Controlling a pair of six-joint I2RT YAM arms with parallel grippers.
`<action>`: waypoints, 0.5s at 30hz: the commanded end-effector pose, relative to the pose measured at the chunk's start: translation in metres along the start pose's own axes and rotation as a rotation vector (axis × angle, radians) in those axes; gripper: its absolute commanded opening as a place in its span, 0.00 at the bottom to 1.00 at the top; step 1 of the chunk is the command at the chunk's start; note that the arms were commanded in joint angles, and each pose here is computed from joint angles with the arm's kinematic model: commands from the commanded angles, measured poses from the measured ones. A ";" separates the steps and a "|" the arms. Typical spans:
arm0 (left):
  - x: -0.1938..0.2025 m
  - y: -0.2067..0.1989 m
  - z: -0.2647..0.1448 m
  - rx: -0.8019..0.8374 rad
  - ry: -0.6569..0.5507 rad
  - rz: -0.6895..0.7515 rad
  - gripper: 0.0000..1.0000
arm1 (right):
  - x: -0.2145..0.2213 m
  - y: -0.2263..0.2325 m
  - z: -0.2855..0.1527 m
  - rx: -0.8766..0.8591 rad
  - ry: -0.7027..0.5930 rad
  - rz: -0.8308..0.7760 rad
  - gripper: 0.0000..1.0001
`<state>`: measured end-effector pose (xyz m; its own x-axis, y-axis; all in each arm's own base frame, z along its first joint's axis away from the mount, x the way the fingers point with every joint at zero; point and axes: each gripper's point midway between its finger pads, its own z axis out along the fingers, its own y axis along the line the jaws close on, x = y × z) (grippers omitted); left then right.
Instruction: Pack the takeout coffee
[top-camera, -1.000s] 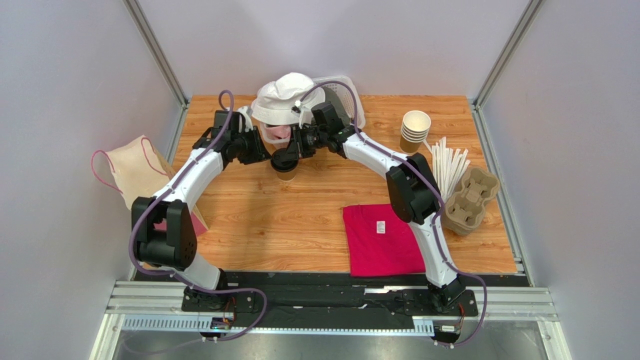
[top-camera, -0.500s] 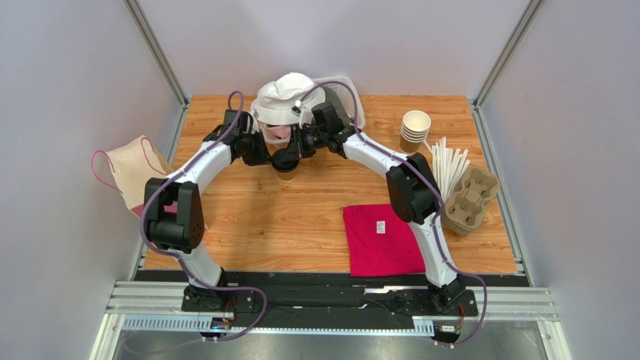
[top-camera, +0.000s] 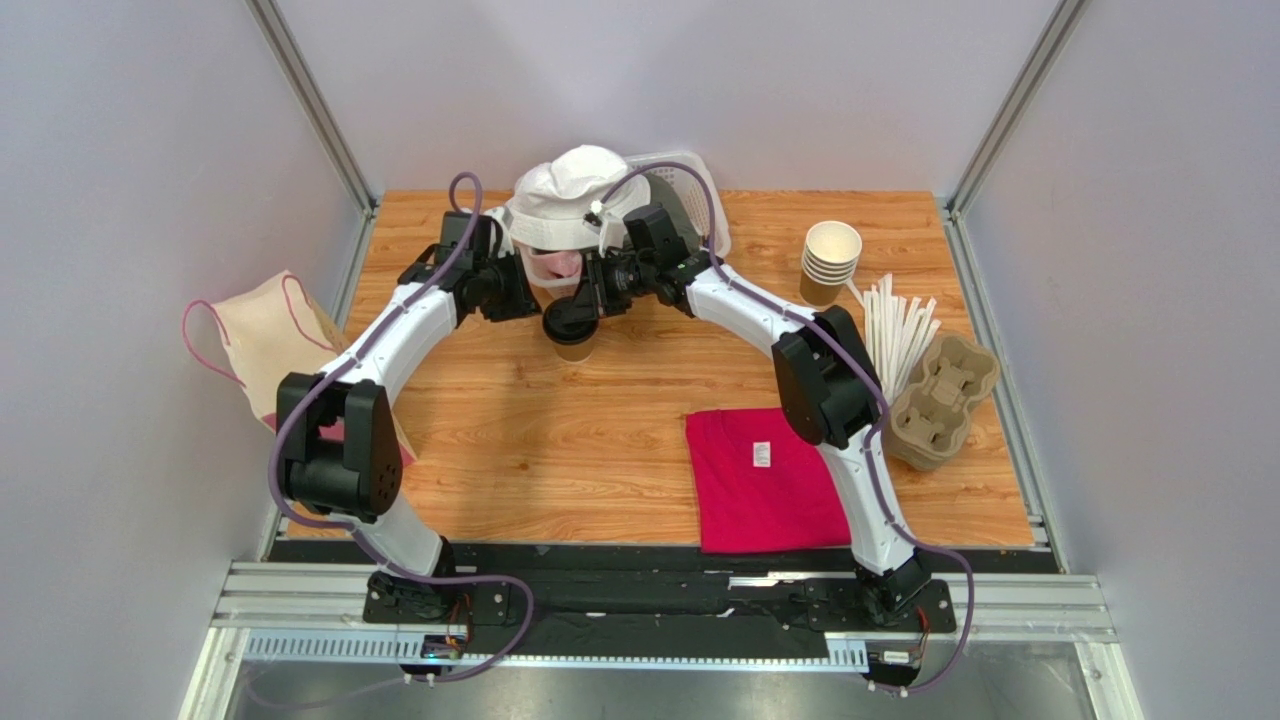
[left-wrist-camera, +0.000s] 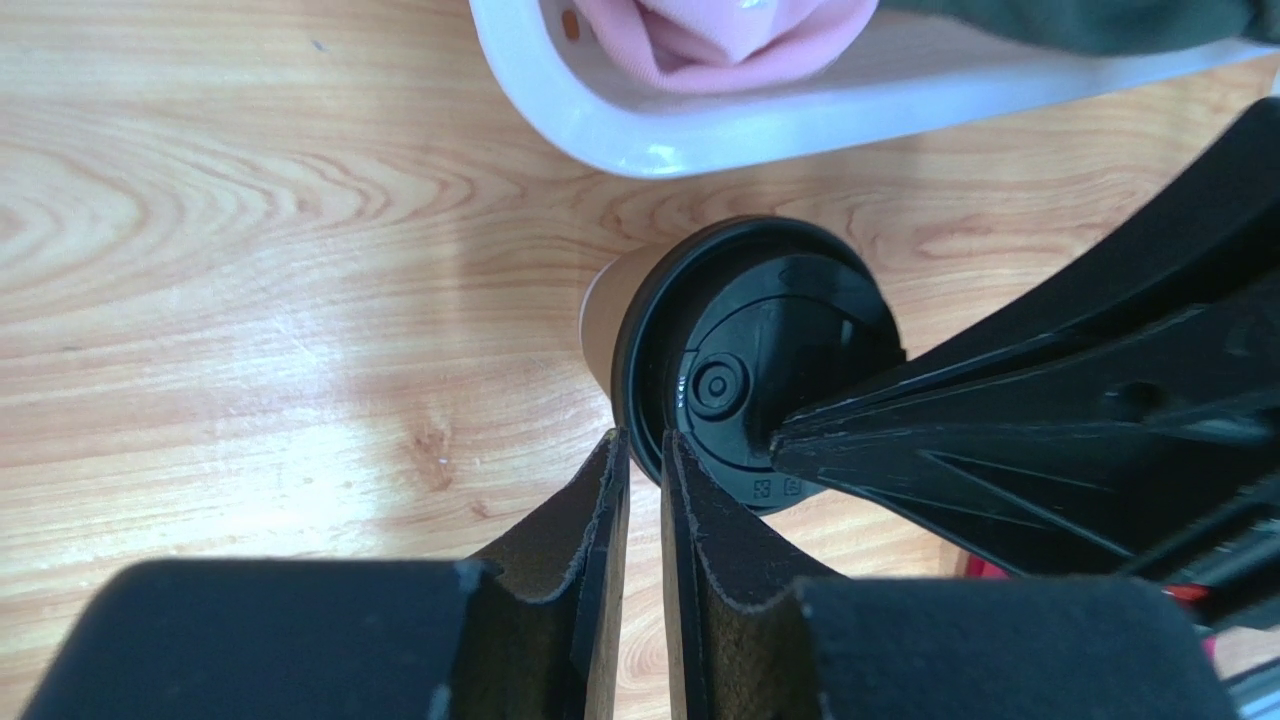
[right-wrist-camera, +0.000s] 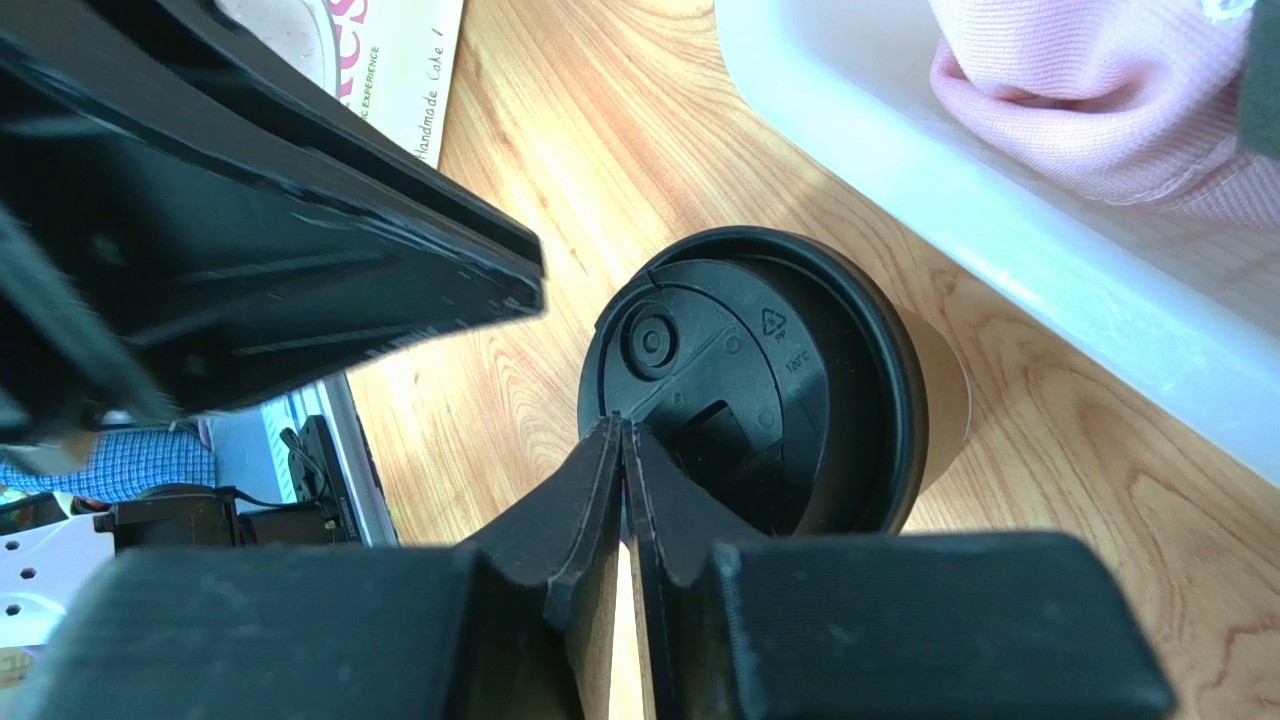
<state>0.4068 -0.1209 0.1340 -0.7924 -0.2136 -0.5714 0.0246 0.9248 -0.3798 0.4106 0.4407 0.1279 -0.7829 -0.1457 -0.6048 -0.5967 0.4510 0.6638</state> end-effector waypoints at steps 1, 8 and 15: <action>-0.026 -0.011 -0.020 0.014 -0.082 0.036 0.21 | 0.043 -0.047 0.007 0.119 0.099 0.068 0.14; 0.002 0.004 0.011 -0.016 0.025 0.008 0.20 | 0.044 -0.048 0.007 0.121 0.100 0.072 0.14; 0.045 0.027 0.037 -0.081 0.188 -0.014 0.18 | 0.048 -0.052 0.006 0.124 0.107 0.084 0.14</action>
<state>0.4156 -0.1213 0.1091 -0.8205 -0.2086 -0.5322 0.0041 0.9288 -0.3705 0.4113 0.4396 0.1274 -0.7837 -0.1442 -0.6042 -0.5957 0.4500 0.6653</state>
